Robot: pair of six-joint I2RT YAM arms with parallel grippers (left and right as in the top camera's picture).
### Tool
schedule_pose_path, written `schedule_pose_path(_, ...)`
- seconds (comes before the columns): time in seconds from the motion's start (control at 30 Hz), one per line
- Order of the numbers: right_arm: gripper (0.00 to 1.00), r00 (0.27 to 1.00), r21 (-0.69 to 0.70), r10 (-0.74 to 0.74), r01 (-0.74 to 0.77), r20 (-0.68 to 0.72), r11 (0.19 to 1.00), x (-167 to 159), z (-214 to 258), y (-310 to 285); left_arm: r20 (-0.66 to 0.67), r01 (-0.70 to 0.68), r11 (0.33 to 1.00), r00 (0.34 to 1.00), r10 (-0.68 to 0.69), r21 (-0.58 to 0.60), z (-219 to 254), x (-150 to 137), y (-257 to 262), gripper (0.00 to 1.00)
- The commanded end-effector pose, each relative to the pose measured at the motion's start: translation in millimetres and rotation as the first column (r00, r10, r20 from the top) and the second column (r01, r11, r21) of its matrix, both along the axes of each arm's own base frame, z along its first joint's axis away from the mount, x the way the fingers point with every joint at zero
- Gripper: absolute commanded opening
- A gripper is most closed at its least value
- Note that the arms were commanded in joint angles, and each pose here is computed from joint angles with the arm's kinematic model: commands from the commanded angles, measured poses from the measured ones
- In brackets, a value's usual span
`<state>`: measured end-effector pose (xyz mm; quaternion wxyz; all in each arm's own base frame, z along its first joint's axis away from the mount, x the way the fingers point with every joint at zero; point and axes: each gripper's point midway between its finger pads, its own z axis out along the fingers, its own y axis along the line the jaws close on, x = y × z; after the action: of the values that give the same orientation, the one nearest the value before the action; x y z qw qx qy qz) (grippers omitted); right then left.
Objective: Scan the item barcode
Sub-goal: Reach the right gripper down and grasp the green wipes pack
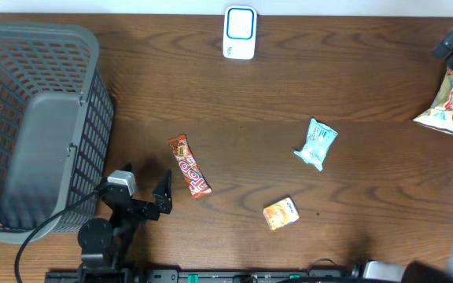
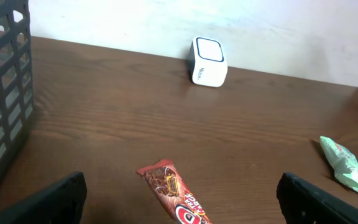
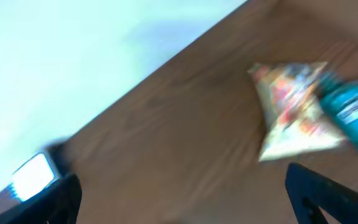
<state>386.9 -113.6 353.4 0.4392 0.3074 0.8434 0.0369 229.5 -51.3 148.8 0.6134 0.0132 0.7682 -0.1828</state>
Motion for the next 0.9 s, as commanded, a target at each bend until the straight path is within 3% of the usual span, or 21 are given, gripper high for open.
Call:
schedule_pose_path(0.0,0.99,0.996,0.184,0.079,-0.069,-0.05,0.981,-9.7,-12.9,58.1,-0.036,-0.001,1.0,0.999,0.002,0.017,-13.4,-0.7,1.0,0.98)
schedule_pose_path(0.13,0.99,0.97,0.181,0.107,-0.068,-0.216,0.981,-21.4,-51.6,96.4,-0.036,-0.001,1.0,0.999,0.002,0.017,-13.6,-0.7,1.0,0.98)
schedule_pose_path(0.37,0.98,0.854,0.1,0.311,-0.297,-0.417,0.95,-10.7,-157.8,179.4,-0.036,-0.001,1.0,0.999,0.001,0.017,-13.4,-0.7,0.9,0.98)
schedule_pose_path(0.4,0.91,0.83,0.084,0.339,-0.338,-0.443,0.937,-9.5,-172.7,185.2,-0.036,-0.001,1.0,0.999,0.002,0.017,-13.4,-0.7,1.0,0.98)
schedule_pose_path(0.63,0.86,0.737,0.005,0.253,-0.32,-0.627,0.947,-9.0,-258.7,190.4,-0.036,-0.001,1.0,0.999,0.002,0.017,-13.6,-0.7,1.0,0.98)
schedule_pose_path(0.87,0.85,0.699,-0.1,0.193,-0.355,-0.689,0.929,-11.9,-284.8,195.1,-0.036,-0.001,1.0,0.999,0.001,0.017,-13.4,-0.7,0.9,0.98)
